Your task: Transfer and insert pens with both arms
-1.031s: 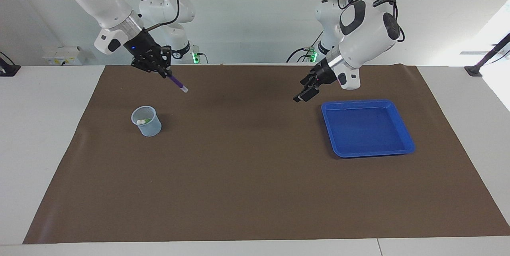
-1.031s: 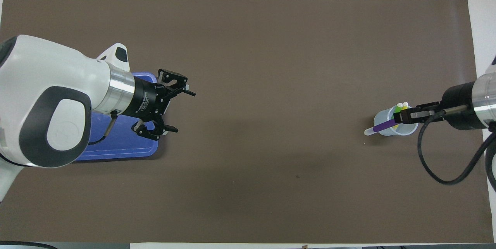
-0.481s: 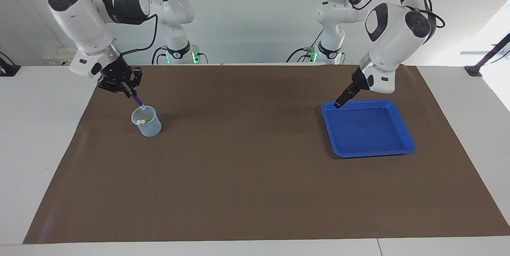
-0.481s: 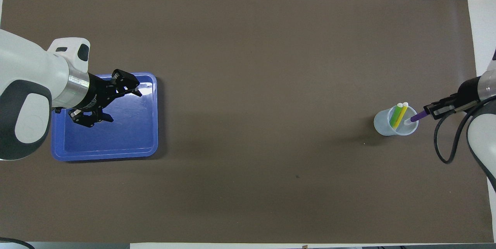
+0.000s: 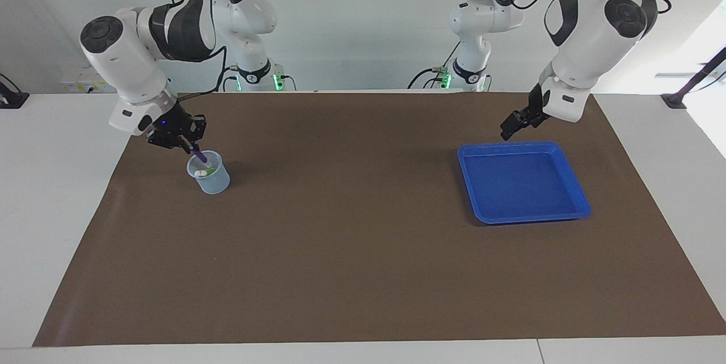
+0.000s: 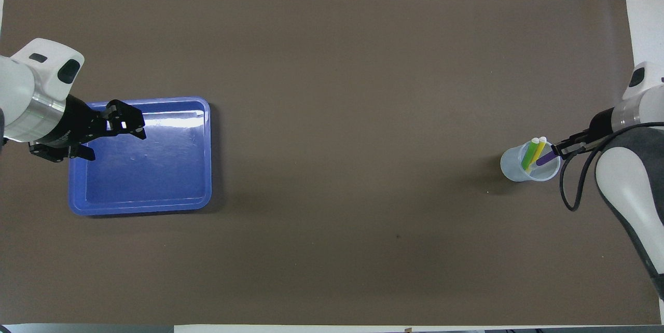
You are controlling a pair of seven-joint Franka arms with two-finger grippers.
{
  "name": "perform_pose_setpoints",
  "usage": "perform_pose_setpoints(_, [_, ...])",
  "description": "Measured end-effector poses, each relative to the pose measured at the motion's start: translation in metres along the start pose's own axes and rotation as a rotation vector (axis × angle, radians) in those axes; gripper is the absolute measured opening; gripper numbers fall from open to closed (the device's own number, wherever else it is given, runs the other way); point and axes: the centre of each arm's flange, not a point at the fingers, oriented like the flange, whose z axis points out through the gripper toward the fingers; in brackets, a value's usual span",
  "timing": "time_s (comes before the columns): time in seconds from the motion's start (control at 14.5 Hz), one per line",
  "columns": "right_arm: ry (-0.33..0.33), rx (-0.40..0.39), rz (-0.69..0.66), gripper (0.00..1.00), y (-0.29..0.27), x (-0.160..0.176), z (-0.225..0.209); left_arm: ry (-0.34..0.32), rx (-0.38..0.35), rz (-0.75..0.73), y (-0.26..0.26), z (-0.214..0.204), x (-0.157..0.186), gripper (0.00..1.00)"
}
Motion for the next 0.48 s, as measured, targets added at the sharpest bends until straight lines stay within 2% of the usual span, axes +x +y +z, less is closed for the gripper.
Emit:
perform_pose_setpoints(0.14, [-0.002, 0.001, 0.000, 0.44, -0.001, -0.001, 0.003, -0.017, 0.014, 0.075, -0.009, -0.022, -0.007, 1.00])
perform_pose_setpoints(0.28, [0.006, -0.003, 0.001, 0.67, 0.000, 0.000, -0.013, -0.042, 0.025, 0.130, -0.010, -0.044, -0.021, 1.00])
perform_pose_setpoints(0.48, [0.007, -0.004, 0.012, 0.99, 0.000, -0.001, -0.073, -0.052, 0.031, 0.230, -0.007, -0.064, -0.041, 1.00])
